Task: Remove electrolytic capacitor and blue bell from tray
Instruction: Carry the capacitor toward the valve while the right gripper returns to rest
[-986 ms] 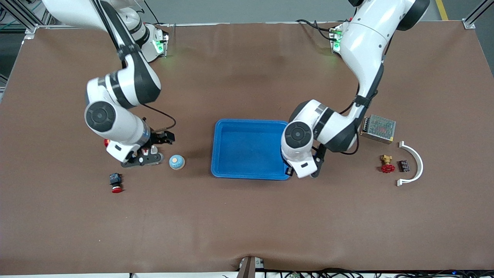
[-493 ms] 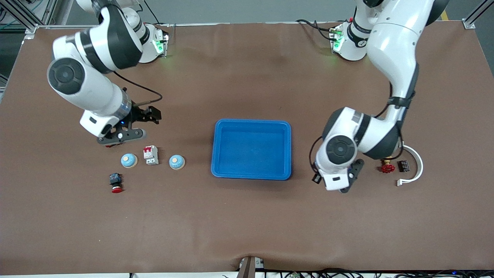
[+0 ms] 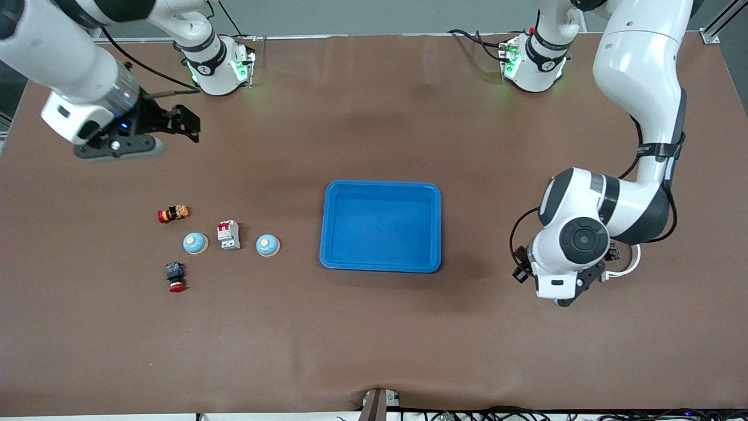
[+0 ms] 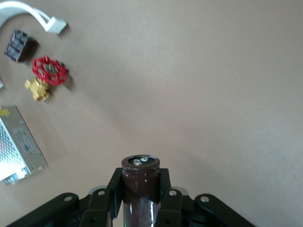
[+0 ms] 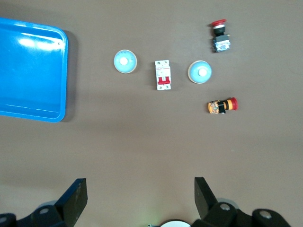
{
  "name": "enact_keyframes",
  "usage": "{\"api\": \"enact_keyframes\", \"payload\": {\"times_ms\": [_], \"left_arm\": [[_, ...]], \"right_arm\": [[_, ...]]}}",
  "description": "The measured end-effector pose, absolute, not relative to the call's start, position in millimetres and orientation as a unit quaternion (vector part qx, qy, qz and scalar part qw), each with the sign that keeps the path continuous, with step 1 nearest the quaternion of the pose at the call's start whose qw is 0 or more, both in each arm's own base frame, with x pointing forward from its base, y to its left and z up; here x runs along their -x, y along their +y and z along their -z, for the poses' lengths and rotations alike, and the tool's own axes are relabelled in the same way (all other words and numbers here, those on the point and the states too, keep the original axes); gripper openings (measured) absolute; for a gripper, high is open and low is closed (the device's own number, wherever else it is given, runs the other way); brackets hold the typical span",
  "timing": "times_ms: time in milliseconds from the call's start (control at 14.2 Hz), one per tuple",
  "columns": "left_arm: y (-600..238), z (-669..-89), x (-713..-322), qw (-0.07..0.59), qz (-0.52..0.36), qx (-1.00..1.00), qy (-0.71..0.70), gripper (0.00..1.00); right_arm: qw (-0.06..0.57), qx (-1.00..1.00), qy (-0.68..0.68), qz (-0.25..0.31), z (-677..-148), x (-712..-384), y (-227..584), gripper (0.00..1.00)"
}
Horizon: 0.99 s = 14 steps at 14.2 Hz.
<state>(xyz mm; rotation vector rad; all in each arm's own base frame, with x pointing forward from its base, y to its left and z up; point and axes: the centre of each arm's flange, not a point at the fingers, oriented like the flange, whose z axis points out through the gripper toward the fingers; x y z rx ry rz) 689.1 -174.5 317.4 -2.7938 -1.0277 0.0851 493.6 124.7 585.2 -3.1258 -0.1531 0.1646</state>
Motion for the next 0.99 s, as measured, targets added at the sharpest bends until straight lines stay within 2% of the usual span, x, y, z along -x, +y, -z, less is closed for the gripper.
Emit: {"api": "enact_keyframes", "payload": {"times_ms": [422, 704, 986], "left_arm": [[-120, -329, -678, 0.097, -0.021, 0.957, -0.274, 0.34], [-95, -322, -639, 0.080, 0.013, 0.966, -0.245, 0.34], [-85, -313, -603, 0.082, 0.010, 0.970, -0.230, 0.34]], "right_arm": [[0.008, 0.999, -0.036, -0.020, -613, -476, 66, 1.00], [0.003, 1.000, -0.022, 0.019, -620, -491, 40, 1.00], [-0.006, 1.000, -0.019, 0.020, -603, -515, 35, 1.00]]}}
